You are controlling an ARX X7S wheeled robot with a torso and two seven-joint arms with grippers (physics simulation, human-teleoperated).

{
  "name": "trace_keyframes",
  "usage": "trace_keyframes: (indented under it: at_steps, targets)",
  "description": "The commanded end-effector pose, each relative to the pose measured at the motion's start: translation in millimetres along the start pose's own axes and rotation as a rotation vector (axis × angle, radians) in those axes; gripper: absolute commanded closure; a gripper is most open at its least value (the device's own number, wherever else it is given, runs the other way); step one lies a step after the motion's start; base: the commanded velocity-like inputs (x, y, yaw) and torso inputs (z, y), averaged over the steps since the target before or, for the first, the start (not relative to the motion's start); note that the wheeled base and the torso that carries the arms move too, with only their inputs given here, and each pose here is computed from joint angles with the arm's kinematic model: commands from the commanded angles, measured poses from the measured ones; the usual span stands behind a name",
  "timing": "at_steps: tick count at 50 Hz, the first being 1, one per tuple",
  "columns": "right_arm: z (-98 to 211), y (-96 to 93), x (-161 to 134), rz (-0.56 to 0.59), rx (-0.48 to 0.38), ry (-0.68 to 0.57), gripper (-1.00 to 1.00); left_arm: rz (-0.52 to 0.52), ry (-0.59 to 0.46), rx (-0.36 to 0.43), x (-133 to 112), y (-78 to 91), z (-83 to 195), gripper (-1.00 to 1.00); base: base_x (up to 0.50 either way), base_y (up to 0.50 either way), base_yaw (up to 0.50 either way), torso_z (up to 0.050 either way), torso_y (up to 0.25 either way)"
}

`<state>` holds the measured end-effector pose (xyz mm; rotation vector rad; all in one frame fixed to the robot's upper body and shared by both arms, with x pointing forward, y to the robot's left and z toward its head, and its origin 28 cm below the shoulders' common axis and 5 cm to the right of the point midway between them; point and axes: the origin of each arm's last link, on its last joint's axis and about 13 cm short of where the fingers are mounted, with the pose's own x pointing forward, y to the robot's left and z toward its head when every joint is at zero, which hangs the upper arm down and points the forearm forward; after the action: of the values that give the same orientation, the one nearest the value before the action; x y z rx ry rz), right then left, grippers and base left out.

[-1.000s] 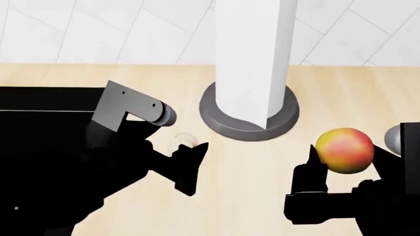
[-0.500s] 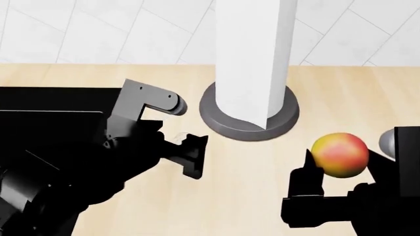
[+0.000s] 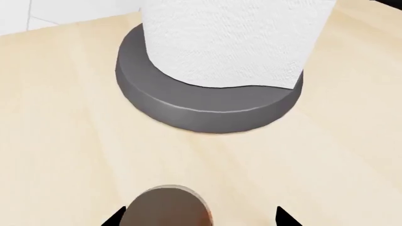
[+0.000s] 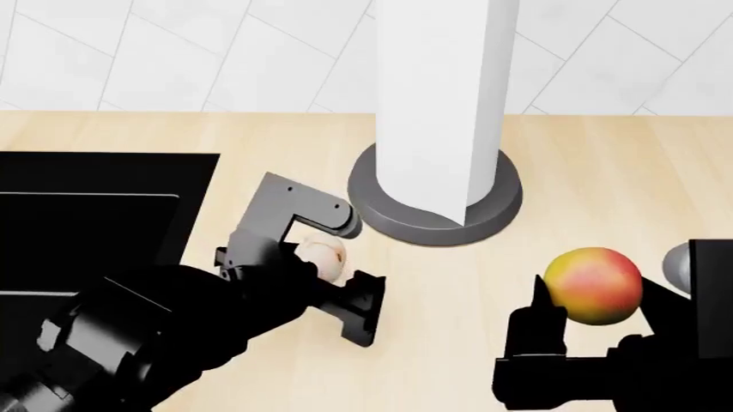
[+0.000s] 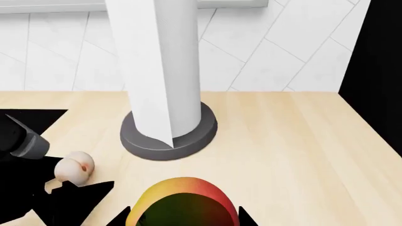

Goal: There is a mixed pile of frozen fruits and vegetables on the counter. Locate all the frozen vegetables and place the items in a bowl on the counter. Take all the frozen fruits and defrost them in a running sink.

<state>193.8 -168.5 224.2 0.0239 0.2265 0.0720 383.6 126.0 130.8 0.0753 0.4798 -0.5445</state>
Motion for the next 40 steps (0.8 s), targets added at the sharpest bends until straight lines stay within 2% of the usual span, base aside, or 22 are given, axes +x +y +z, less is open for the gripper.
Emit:
trace_keyframes:
  at_steps: [1,8,9,17,23,26,27,33,40]
  targets:
    - [-2,-2.0,-1,-0.003,-0.001,-0.013,1.00,0.016,0.054,0.002,8,4.2,-15,-1.00,0.00,0.00,0.00,0.000,0.000]
    - [-2,-1.9,-1,-0.002,0.000,-0.014,1.00,0.022,0.043,0.016,9,2.9,-12,-1.00,0.00,0.00,0.00,0.000,0.000]
    - [-2,-1.7,-1,-0.003,0.001,-0.014,1.00,0.025,0.040,0.018,9,2.4,-11,1.00,0.00,0.00,0.00,0.000,0.000]
    - [-1,-1.4,-2,-0.001,-0.001,-0.018,1.00,0.033,0.030,0.050,8,-1.9,-8,1.00,0.00,0.00,0.00,0.000,0.000]
    - [0,0.0,-2,0.003,0.000,-0.022,1.00,0.046,-0.020,0.023,-4,3.0,0,1.00,0.00,0.00,0.00,0.000,0.000]
    - [2,-0.2,-2,0.000,-0.001,-0.028,1.00,0.088,-0.075,0.035,-18,11.4,10,1.00,0.00,0.00,0.00,0.000,0.000]
    - [3,0.2,-3,0.001,-0.002,-0.030,1.00,0.075,-0.092,0.006,-26,11.3,12,1.00,0.00,0.00,0.00,0.000,0.000]
    - [6,1.5,-2,0.008,-0.013,-0.046,1.00,0.126,-0.184,0.033,-63,13.5,21,1.00,0.00,0.00,0.00,0.000,0.000]
    - [7,0.4,-1,0.008,-0.014,-0.069,1.00,0.184,-0.248,0.053,-106,13.3,15,1.00,0.00,0.00,0.00,0.000,0.000]
